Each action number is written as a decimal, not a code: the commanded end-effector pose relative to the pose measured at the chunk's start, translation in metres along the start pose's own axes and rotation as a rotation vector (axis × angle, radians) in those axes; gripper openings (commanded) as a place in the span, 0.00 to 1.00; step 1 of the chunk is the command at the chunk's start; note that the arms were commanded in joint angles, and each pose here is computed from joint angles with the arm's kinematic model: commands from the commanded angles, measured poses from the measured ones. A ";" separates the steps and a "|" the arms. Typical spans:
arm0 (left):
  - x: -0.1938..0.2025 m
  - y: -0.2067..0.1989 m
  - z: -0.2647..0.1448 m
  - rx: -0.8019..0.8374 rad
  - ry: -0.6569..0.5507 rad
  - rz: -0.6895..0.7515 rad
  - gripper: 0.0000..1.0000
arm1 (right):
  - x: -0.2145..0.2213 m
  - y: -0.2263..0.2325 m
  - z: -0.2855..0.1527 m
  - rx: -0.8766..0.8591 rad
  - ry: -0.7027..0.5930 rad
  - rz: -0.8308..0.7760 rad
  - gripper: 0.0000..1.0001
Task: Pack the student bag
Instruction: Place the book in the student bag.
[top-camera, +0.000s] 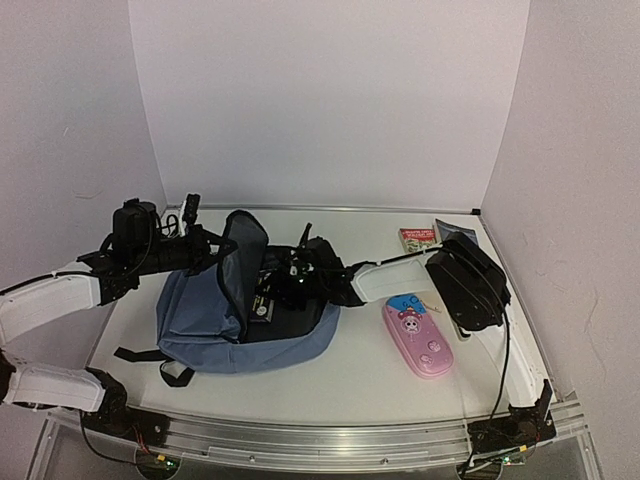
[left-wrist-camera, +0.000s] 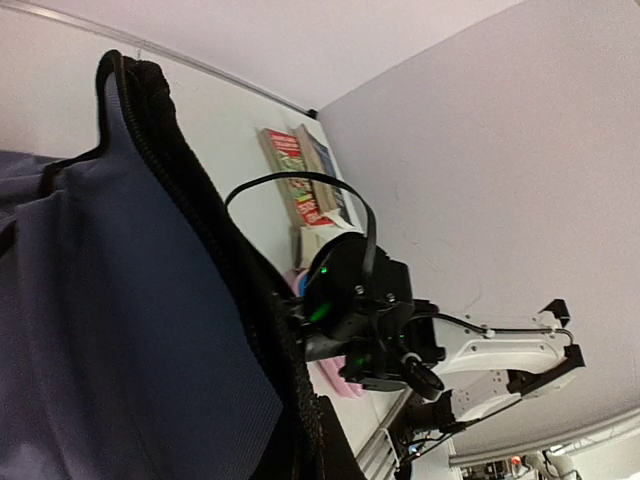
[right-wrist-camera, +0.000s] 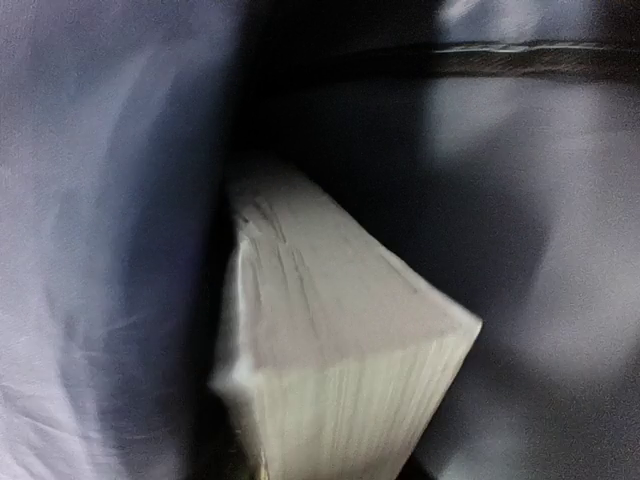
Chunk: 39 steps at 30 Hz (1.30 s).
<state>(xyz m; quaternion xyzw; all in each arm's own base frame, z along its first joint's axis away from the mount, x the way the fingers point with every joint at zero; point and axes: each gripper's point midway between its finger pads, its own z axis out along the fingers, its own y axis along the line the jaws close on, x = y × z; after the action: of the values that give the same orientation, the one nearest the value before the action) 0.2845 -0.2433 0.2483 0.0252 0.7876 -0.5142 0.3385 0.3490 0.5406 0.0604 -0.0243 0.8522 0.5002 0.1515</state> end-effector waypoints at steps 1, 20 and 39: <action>0.010 0.051 -0.020 -0.237 -0.045 -0.061 0.00 | -0.031 0.011 -0.024 0.106 -0.112 -0.146 0.42; 0.069 0.173 -0.062 -0.746 -0.028 -0.325 0.07 | -0.043 0.088 -0.136 0.125 -0.235 -0.364 0.66; -0.008 0.091 -0.102 -0.707 -0.137 -0.112 0.99 | -0.058 0.063 -0.316 0.576 -0.513 -0.489 0.88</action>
<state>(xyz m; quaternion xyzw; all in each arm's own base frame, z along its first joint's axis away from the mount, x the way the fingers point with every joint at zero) 0.2702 -0.1196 0.1345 -0.2192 0.9076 -0.2233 0.2798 0.3122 0.3573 0.2662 -0.0900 0.8470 0.3111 0.4215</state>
